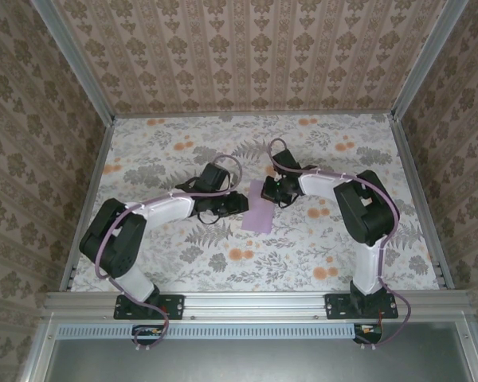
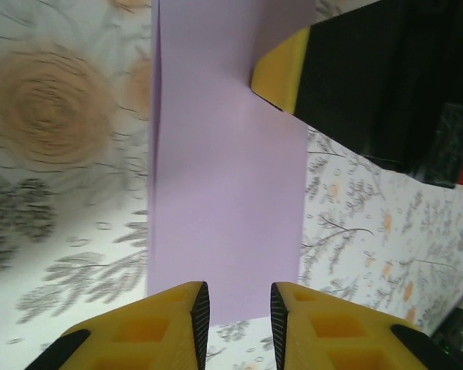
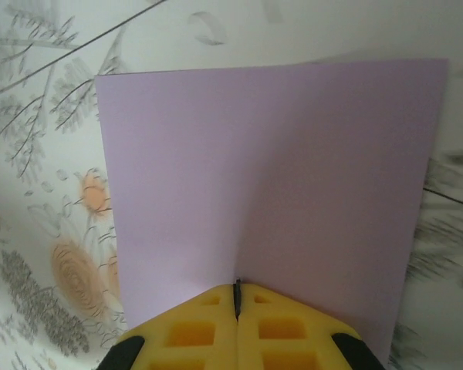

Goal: Fold a paper plane with a square sheet of paper (pick it up from the middle)
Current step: First fold in half a square sheet of paper at the center of the table.

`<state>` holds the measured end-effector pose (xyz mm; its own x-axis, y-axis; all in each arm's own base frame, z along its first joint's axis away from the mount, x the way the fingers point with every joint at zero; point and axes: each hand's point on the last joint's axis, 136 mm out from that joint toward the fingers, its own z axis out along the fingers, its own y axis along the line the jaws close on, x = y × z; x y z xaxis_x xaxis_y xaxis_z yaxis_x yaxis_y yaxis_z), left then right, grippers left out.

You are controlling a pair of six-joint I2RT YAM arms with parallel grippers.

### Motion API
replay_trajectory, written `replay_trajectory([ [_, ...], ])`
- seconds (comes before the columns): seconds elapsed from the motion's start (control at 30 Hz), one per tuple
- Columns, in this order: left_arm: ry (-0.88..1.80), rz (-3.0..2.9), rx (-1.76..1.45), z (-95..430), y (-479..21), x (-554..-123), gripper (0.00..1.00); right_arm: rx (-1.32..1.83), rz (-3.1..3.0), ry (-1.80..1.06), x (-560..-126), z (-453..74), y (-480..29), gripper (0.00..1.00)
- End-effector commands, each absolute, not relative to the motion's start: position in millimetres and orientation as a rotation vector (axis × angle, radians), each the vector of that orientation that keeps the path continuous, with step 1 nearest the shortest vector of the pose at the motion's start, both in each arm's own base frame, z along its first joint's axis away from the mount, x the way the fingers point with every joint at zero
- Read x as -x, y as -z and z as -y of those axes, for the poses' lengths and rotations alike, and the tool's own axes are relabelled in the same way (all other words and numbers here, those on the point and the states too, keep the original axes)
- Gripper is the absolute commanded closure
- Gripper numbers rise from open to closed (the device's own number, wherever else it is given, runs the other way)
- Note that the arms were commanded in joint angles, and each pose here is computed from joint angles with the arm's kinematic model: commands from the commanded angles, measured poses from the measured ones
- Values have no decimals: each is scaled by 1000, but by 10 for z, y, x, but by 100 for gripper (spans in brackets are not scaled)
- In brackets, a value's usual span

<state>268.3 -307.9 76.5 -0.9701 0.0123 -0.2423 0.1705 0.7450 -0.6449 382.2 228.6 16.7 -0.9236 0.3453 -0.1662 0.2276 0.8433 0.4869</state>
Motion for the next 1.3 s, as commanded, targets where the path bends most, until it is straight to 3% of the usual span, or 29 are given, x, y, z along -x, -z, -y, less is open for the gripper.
replay_trajectory([
  [0.0,1125,-2711,-170,3326,-776,-2607,72,-747,-2776,-467,-3522,-1887,65,100],
  [0.13,1082,-2761,-173,3470,-584,-2587,78,-754,-2710,-618,-3567,-2006,-138,100],
  [0.37,1140,-2759,-240,3732,-539,-2542,85,-446,-2645,-868,-3579,-2085,-572,100],
  [0.57,1123,-2730,-297,3858,-629,-2530,85,-321,-2640,-958,-3418,-1832,-555,100],
  [1.27,1108,-2815,-306,4211,-397,-2473,91,-322,-2742,-1058,-3424,-1939,-192,100],
])
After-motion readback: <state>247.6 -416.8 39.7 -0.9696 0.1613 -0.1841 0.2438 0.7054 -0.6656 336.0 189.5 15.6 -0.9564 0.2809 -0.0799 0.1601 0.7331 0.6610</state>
